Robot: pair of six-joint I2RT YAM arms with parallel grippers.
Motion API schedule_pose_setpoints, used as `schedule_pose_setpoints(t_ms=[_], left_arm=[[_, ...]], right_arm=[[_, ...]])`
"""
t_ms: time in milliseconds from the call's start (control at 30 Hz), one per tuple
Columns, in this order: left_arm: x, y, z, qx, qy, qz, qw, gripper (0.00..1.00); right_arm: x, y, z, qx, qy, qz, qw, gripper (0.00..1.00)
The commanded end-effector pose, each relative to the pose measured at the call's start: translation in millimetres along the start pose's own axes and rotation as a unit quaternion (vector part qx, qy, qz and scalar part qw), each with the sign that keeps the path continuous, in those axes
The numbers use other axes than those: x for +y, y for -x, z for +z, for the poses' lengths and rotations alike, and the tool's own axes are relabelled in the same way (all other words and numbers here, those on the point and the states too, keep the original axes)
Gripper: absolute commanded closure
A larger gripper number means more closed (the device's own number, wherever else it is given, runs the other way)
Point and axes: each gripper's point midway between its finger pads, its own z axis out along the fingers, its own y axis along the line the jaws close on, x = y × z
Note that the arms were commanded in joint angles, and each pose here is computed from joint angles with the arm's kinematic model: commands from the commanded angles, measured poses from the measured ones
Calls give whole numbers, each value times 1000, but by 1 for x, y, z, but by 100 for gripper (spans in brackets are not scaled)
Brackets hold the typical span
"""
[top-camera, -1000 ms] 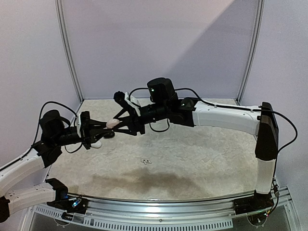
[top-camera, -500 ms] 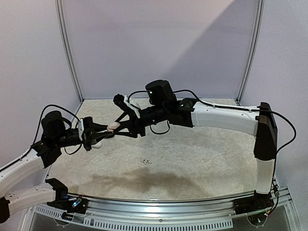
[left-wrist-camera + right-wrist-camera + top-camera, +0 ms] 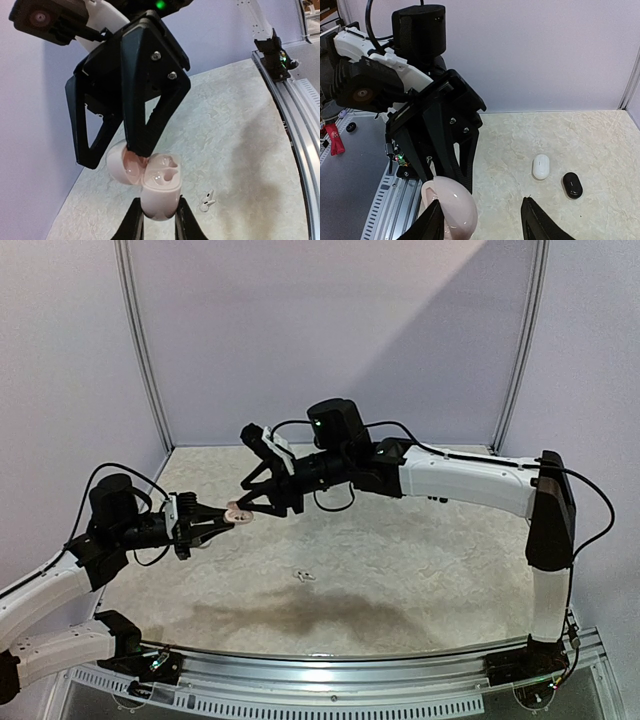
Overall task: Insert the wireless bluetooth earbuds into the charging case
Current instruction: Open the charging case, then pick up the right earbud from the center of the board.
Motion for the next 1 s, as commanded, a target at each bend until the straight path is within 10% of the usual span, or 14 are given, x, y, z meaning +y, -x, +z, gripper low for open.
schedule_pose_setpoints(t_ms=[0, 733, 967], left_arm=[[-22, -9, 1, 3, -38, -19, 999, 100], [8, -36, -2, 13, 89, -242, 966, 100], [16, -39, -7, 8, 123, -231, 965, 100]], right_arm=[[-27, 11, -1, -15, -34, 2, 999, 47], [-60, 69, -51, -97, -53, 144, 983, 39], [-118, -28, -74, 50, -265, 246, 931, 45]])
